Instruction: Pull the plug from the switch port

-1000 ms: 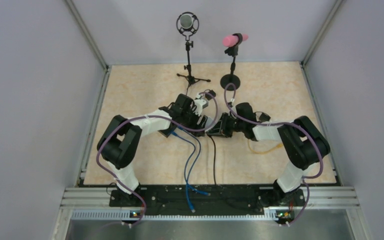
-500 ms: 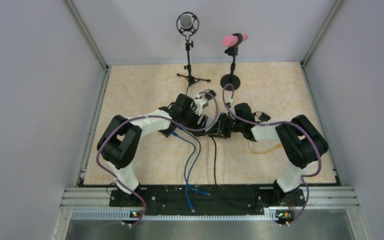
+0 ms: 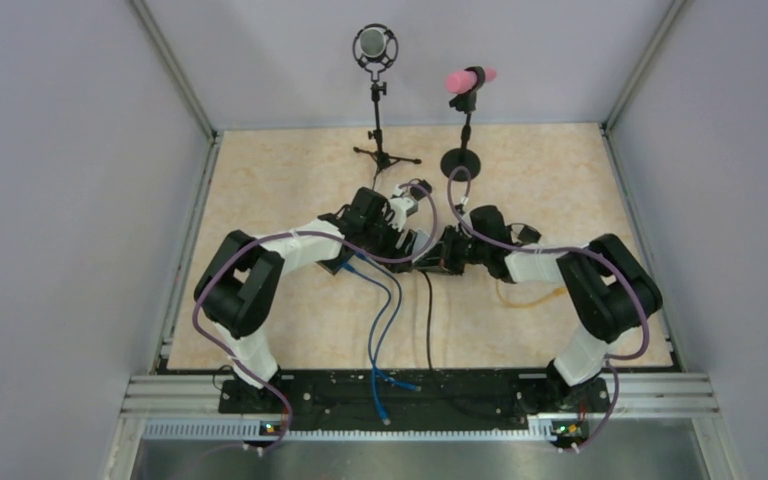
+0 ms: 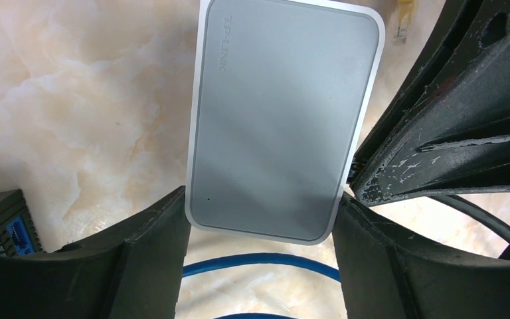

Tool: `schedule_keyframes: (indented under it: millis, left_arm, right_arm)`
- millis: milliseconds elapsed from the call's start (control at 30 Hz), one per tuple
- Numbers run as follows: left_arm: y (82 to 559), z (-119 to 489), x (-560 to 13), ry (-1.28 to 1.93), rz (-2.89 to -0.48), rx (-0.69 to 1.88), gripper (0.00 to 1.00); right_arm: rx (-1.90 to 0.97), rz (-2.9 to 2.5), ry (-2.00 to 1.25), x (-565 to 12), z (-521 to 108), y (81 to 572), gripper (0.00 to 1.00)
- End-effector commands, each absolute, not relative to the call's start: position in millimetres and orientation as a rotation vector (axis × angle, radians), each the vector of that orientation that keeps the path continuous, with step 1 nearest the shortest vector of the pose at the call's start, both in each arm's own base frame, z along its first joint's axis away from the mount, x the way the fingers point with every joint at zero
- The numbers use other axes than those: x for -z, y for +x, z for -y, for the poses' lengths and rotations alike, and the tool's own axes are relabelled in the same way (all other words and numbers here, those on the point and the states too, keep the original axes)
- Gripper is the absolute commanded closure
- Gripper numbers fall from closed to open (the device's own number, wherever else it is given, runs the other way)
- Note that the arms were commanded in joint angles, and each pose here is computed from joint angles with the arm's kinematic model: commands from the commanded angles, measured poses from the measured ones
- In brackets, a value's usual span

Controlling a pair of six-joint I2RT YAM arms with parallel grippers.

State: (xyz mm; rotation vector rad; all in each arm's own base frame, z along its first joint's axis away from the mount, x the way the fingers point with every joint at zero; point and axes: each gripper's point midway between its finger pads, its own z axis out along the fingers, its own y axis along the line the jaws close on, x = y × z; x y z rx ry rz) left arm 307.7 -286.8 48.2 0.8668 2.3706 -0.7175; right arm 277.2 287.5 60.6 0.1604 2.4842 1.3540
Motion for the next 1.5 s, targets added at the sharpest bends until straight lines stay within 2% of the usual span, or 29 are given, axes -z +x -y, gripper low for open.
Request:
schedule_keyframes:
  millis: [0,600,833,967,1333,1467]
  left_arm:
    - [324.5,284.1,-66.4,0.828,-2.295,0.676,1.0]
    - [336.6,274.6,-55.0,0.784,-2.339,0.654,1.0]
    - [332.7,278.3,-54.3,0.819,-2.337,0.688,1.0]
    - [327.7,277.9,-53.3,0.832,-2.349,0.695,1.0]
    - [315.7,294.9,-47.4,0.905,-2.328,0.712,0.99]
    - [315.8,306.7,-48.1,0.933,-2.315,0.713,0.98]
  right_arm:
    - [-1.355,-2.397,0.114,-85.3,-283.0,282.2,1.0]
    - [-1.497,-2.388,0.045,-92.2,-277.4,260.3,1.0]
    - [-1.453,-2.333,0.056,-109.1,-271.5,276.7,1.0]
    - [-1.283,-2.295,0.074,-130.4,-256.2,302.2,1.0]
    - [-0.806,-2.013,0.217,-251.8,-173.5,395.4,1.0]
    - [-0.615,-1.982,0.3,-263.3,-136.5,407.7,1.0]
